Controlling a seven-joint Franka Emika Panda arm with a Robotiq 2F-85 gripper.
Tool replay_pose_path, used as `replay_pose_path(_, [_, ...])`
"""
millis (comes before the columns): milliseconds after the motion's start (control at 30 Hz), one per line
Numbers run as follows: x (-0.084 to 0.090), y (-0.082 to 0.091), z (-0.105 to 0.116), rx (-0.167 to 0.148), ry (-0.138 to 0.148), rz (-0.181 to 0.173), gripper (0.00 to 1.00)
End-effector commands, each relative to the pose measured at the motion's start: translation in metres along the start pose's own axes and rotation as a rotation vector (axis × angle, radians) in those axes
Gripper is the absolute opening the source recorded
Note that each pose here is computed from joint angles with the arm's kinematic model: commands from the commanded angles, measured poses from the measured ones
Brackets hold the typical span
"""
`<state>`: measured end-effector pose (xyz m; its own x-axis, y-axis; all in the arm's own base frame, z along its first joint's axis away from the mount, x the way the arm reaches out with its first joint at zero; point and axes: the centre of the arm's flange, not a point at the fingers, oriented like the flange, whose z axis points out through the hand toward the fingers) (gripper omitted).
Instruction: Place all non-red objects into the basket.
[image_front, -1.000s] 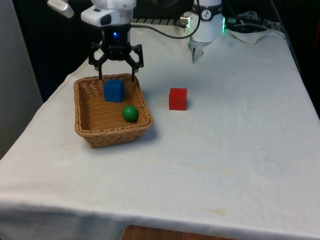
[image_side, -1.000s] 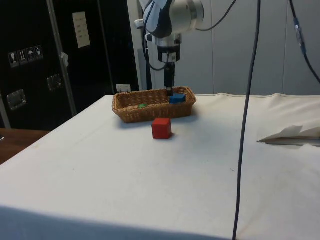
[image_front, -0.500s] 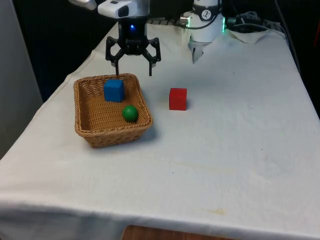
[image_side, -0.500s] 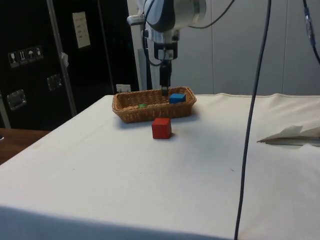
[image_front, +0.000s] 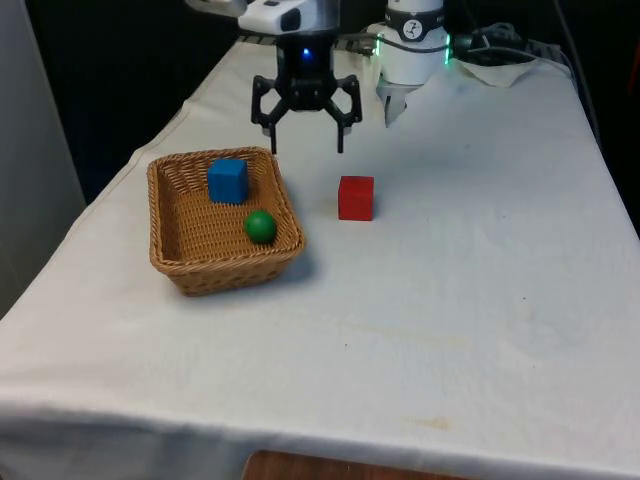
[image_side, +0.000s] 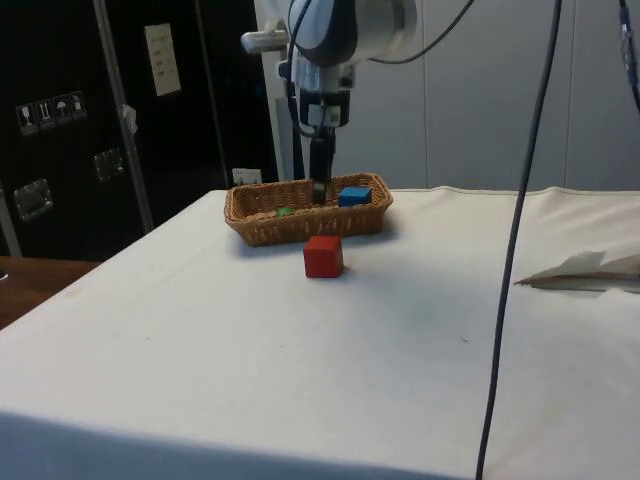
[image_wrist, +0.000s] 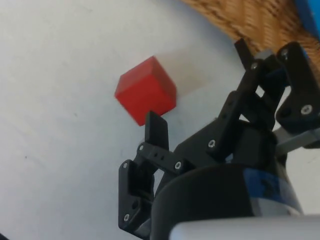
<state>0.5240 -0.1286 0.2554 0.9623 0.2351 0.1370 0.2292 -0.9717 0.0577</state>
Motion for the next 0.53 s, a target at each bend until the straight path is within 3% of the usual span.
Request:
replay_pose_path(0, [0.000, -0.006, 0.001, -0.010, 0.004, 0.001, 1.00])
replay_pose_path(200, [0.004, -0.031, 0.001, 0.004, 0.021, -0.008, 1.00])
replay_pose_path(500, [0.008, -0.052, 0.001, 0.028, 0.035, -0.020, 1.00])
